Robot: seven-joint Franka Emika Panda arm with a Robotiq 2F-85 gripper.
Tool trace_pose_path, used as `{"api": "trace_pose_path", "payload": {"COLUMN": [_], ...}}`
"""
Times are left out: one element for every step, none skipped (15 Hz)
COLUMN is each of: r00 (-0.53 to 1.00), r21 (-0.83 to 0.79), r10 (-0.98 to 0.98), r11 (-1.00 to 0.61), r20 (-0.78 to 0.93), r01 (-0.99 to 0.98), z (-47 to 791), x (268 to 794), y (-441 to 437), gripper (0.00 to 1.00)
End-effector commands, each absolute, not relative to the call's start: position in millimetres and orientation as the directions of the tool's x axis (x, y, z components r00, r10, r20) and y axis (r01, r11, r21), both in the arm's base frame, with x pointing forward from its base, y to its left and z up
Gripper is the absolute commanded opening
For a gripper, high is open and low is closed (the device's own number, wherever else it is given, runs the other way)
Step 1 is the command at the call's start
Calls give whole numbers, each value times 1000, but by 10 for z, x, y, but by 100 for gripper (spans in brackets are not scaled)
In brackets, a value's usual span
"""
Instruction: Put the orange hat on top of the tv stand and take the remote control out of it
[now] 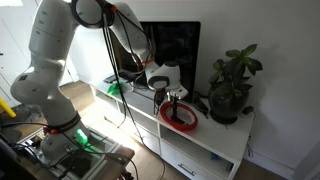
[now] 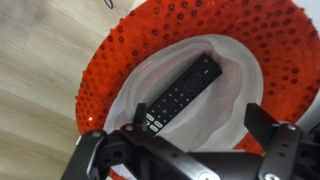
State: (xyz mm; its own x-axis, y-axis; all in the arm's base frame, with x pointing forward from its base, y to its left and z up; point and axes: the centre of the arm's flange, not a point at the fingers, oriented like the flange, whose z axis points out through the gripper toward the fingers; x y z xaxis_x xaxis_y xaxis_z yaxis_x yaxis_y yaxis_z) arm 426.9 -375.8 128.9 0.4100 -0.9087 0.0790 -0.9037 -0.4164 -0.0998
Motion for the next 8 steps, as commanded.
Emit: {"api": "trace_pose_path", "payload": {"r00": [376,374,373,366,357,345,330,314], "r21": [-73,-67,-66,-61,-65,-73,-76,-70], "r10": [-925,-926,-927,-930,-934,-939,-944,-950], "r11": [-379,-377,-375,-368,-358,-345,-330,-313], "r20": [53,49,44,33,27,20,12,-4], "r01": [-923,-924,-925,-928,-932,-936,-941,-947], "z": [1064,1011,964,896,836,779,718,656], "x": [4442,4465,4479,4505,4524,4532,4540,4542], "y": [-3893,-3905,-3910,-3930,-3953,-3972,-3998,-4029], "gripper": [100,100,100,100,100,100,100,100]}}
